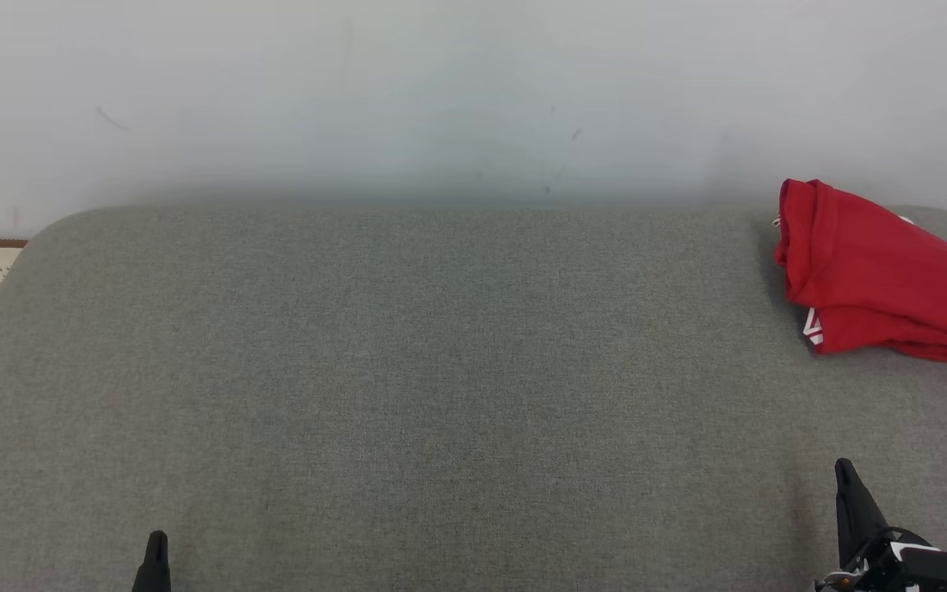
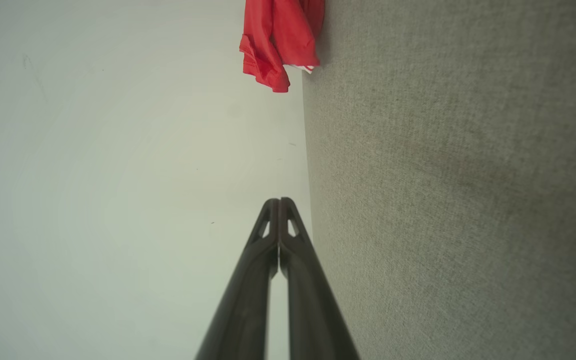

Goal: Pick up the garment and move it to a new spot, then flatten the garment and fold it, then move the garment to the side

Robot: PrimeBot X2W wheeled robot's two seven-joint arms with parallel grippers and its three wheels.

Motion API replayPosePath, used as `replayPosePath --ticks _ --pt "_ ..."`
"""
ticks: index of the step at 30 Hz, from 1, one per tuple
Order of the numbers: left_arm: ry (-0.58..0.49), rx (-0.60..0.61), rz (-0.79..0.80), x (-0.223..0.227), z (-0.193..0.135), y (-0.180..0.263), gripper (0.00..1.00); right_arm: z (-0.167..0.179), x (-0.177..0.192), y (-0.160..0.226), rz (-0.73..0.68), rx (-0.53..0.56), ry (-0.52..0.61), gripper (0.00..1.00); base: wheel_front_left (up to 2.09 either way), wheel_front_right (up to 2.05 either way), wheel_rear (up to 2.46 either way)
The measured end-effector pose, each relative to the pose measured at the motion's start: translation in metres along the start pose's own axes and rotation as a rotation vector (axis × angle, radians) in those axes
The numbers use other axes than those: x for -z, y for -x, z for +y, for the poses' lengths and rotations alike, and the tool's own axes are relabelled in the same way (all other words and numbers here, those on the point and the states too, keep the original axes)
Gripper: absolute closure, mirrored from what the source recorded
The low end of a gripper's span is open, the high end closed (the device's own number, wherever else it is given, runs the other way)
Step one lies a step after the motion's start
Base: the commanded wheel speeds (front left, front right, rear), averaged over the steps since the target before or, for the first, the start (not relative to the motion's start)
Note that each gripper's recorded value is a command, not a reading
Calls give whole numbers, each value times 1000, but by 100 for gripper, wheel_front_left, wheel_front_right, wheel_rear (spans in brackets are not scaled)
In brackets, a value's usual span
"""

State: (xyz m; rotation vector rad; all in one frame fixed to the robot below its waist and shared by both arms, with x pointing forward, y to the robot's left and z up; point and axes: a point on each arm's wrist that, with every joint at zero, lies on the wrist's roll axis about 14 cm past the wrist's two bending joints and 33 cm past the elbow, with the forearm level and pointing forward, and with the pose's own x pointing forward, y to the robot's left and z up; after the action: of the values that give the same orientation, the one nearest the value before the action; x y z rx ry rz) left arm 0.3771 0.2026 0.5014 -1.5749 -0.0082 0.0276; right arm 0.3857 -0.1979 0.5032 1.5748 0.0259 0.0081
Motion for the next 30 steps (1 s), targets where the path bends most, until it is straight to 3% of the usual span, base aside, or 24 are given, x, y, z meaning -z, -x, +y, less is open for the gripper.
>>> replayPosePath --ticks 30 --pt "0 0 0 0 0 0 100 0 0 0 0 0 -1 100 0 0 0"
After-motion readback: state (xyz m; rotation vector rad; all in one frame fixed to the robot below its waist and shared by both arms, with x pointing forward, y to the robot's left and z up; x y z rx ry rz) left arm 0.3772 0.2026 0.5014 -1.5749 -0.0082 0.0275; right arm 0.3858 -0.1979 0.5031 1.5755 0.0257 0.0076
